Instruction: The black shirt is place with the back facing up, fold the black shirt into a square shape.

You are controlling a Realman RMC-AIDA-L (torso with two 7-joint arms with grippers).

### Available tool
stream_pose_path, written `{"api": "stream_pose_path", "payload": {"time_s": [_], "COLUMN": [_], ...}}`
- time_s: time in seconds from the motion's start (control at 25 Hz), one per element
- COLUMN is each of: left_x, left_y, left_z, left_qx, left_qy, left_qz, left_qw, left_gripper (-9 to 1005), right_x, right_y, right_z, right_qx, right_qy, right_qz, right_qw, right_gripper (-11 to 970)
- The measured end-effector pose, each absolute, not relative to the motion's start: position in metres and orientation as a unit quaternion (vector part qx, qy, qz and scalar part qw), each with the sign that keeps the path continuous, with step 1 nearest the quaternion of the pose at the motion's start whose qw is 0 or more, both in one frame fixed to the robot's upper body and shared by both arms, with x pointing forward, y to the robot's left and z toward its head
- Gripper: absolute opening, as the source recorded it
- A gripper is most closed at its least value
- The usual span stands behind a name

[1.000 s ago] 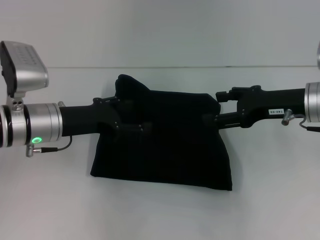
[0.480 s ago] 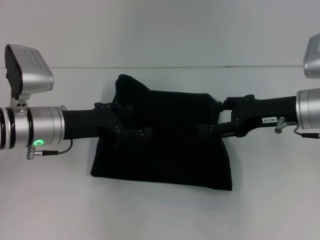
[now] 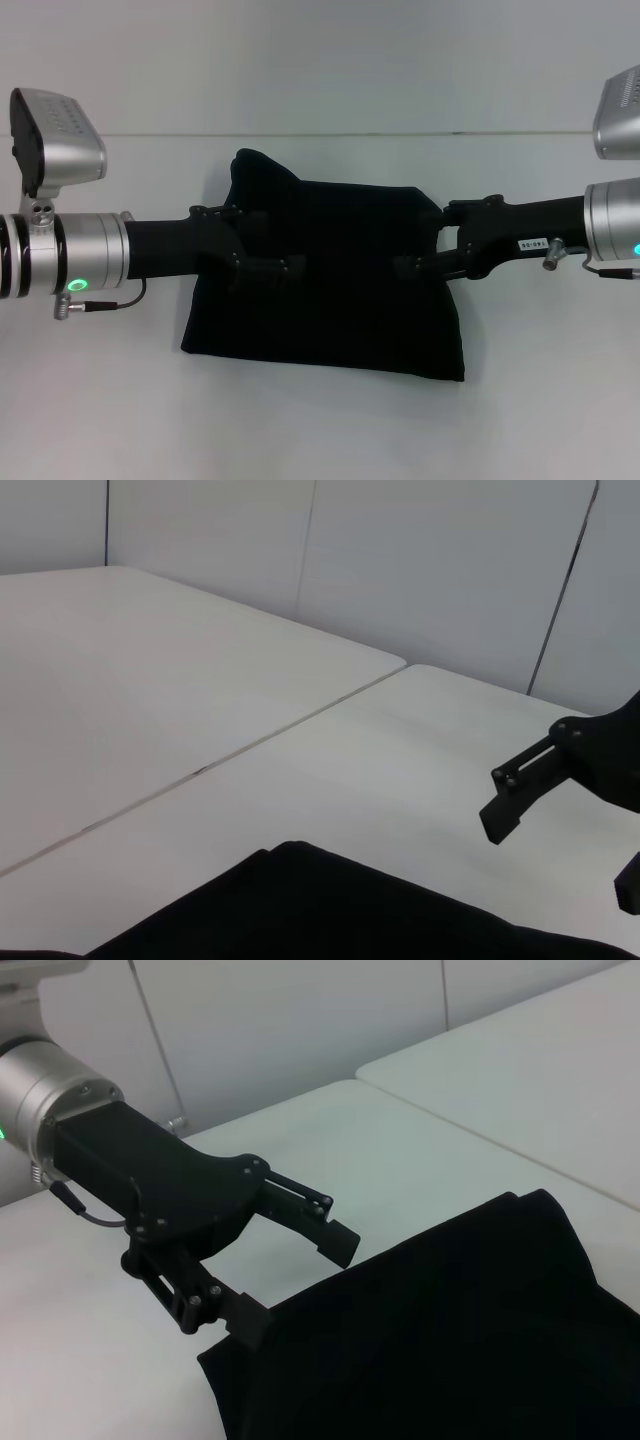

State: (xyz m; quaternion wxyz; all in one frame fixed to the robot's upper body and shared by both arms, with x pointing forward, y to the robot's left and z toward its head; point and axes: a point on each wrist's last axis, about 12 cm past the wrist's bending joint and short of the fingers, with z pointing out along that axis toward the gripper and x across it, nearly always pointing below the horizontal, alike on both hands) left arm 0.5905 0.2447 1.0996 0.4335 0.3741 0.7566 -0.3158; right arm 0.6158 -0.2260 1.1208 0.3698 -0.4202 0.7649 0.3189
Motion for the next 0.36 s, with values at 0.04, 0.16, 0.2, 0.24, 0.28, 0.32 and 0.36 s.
{"api": "stream_pose_path", "payload": {"time_s": [0.04, 0.16, 0.2, 0.24, 0.28, 0.32, 0.36], "left_x": [0.5905, 0.5905, 0.5905, 0.5905, 0.5905, 0.5905, 0.5905], "left_y": [0.2447, 0.2446, 0.2446, 0.2446, 0.2446, 0.2446, 0.2447], "left_z": [1.0996, 1.0996, 1.0996, 1.0996, 1.0996, 1.0996, 1.0996], "left_qx": [0.374, 0.374, 0.374, 0.374, 0.374, 0.374, 0.374], "left_qy": [0.757, 0.757, 0.757, 0.757, 0.757, 0.757, 0.757], "left_qz": [-0.316, -0.316, -0.316, -0.316, -0.316, -0.316, -0.316], "left_qw": [0.433, 0.433, 0.433, 0.433, 0.433, 0.433, 0.433], "left_gripper": [907, 907, 907, 907, 907, 907, 907], "right_x": [0.6158, 0.6159, 0.6159, 0.6159, 0.6159, 0.6160, 0.6160], "right_y": [-0.2262, -0.2265, -0.2265, -0.2265, -0.2265, -0.2265, -0.2265], "right_z": [1.1208, 1.1210, 1.1210, 1.1210, 1.1210, 1.1210, 1.1211], "right_qx": [-0.420, -0.420, -0.420, -0.420, -0.420, -0.420, -0.420], "right_qy": [0.765, 0.765, 0.765, 0.765, 0.765, 0.765, 0.765], "right_qz": [0.319, 0.318, 0.318, 0.318, 0.318, 0.318, 0.318], "right_qw": [0.370, 0.370, 0.370, 0.370, 0.370, 0.370, 0.370], "right_gripper": [915, 915, 915, 915, 915, 915, 915]}}
